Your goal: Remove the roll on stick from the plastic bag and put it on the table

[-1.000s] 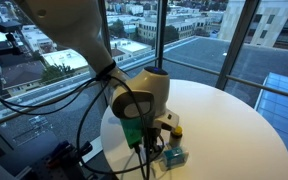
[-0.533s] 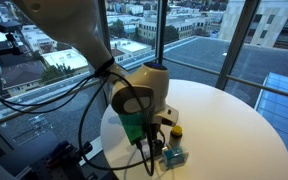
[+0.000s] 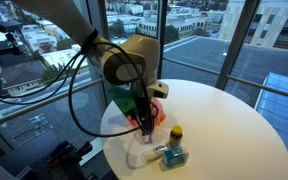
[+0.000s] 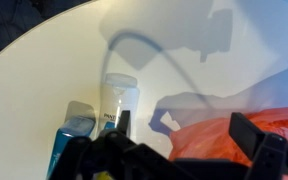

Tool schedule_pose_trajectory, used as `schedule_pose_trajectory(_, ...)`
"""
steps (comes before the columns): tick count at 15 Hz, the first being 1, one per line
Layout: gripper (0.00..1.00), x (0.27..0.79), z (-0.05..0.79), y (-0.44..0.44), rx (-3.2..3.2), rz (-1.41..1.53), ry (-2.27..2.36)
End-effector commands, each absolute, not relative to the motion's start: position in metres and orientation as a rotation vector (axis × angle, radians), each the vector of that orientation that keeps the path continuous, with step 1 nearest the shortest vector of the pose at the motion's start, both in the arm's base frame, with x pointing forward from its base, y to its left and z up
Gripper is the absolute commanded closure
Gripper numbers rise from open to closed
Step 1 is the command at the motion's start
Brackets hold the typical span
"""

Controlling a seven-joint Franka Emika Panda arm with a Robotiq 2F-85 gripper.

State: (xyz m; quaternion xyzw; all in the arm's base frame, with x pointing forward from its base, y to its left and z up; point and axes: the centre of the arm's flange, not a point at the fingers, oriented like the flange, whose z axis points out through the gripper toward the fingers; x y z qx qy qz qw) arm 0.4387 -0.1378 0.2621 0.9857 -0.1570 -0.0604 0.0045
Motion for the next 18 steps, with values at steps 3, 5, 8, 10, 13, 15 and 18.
schedule_pose_trajectory(3,0.0,0.425,0.322,-0.088,3.093,-0.174,-0.348)
schedule_pose_trajectory(5,0.0,0.42,0.338,-0.074,3.097,-0.174,-0.311)
schedule_pose_trajectory(8,0.0,0.413,0.359,-0.059,3.101,-0.167,-0.274)
schedule_pose_trajectory(10,0.0,0.412,0.369,-0.054,3.107,-0.163,-0.259)
schedule_pose_trajectory(13,0.0,0.414,0.372,-0.054,3.118,-0.182,-0.244)
schedule_pose_trajectory(15,0.0,0.418,0.367,-0.056,3.111,-0.17,-0.237)
schedule_pose_trajectory(18,0.0,0.418,0.367,-0.056,3.111,-0.173,-0.237)
